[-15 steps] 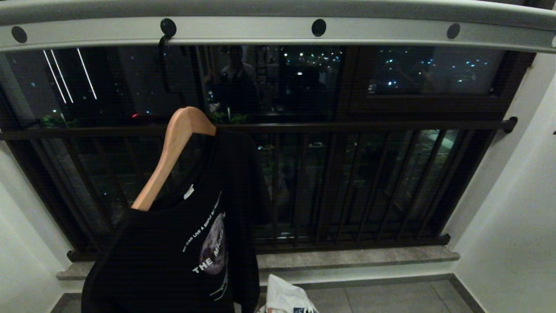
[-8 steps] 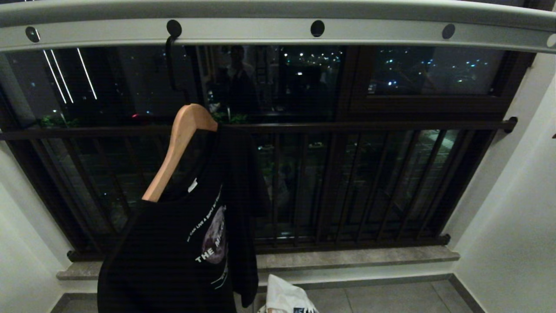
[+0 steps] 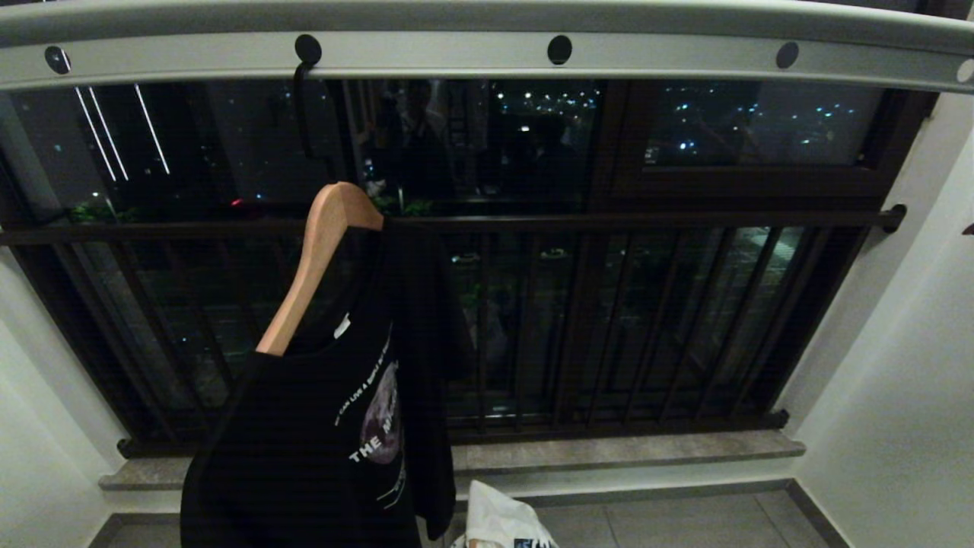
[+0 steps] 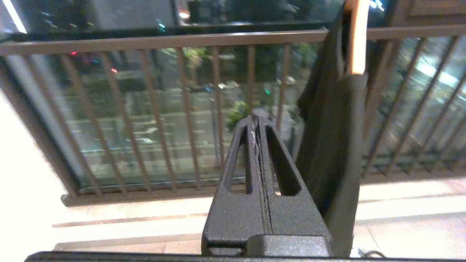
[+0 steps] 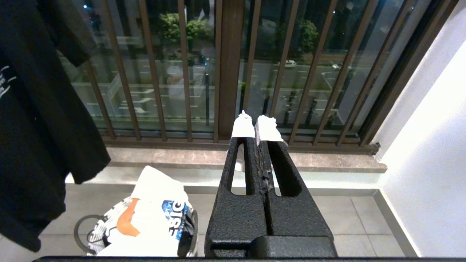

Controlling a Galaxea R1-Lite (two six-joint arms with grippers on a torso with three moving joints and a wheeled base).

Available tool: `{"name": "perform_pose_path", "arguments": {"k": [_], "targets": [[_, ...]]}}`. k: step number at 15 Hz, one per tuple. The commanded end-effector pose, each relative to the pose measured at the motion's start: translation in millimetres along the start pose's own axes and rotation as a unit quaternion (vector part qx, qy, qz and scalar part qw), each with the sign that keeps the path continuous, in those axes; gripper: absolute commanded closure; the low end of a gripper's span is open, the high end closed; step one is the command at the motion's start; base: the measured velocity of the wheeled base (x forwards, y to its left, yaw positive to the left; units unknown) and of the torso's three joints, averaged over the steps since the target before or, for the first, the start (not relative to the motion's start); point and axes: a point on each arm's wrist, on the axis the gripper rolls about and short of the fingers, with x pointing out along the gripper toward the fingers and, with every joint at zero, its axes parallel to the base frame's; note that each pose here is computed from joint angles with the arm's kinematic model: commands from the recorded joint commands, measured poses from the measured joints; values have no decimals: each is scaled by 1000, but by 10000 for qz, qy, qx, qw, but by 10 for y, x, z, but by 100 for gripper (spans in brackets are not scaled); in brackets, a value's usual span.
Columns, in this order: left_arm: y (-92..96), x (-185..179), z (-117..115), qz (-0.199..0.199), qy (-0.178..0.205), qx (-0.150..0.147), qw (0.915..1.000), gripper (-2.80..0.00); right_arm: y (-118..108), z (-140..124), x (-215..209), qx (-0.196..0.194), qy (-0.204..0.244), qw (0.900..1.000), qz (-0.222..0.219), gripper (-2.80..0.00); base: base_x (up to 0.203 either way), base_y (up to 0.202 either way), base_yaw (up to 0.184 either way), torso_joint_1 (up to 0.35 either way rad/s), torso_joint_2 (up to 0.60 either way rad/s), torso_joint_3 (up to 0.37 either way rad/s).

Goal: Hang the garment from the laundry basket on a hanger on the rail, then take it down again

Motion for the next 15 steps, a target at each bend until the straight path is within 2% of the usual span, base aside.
{"name": "perform_pose_path", "arguments": {"k": [1,3,4,5,8,11,15], "targets": [[8,273,180,-170,389,-29,9991,0,0,0,1,-3,7,10000,3,0,0,0,0,0,0,0],[2,354,352,-412,519,-48,9978,0,0,0,1,-3,7,10000,3,0,0,0,0,0,0,0],[-7,390,440,-677,537,-87,9962,0,0,0,1,-3,7,10000,3,0,0,0,0,0,0,0],[-16,443,505,-940,604,-204,9935,0,0,0,1,-3,7,10000,3,0,0,0,0,0,0,0],[-29,550,788,-1355,914,-671,9843,0,0,0,1,-3,7,10000,3,0,0,0,0,0,0,0],[-25,822,996,-1542,1384,-1177,9712,0,0,0,1,-3,7,10000,3,0,0,0,0,0,0,0],[-15,1133,1001,-1620,1866,-1435,9583,0,0,0,1,-3,7,10000,3,0,0,0,0,0,0,0]]}}
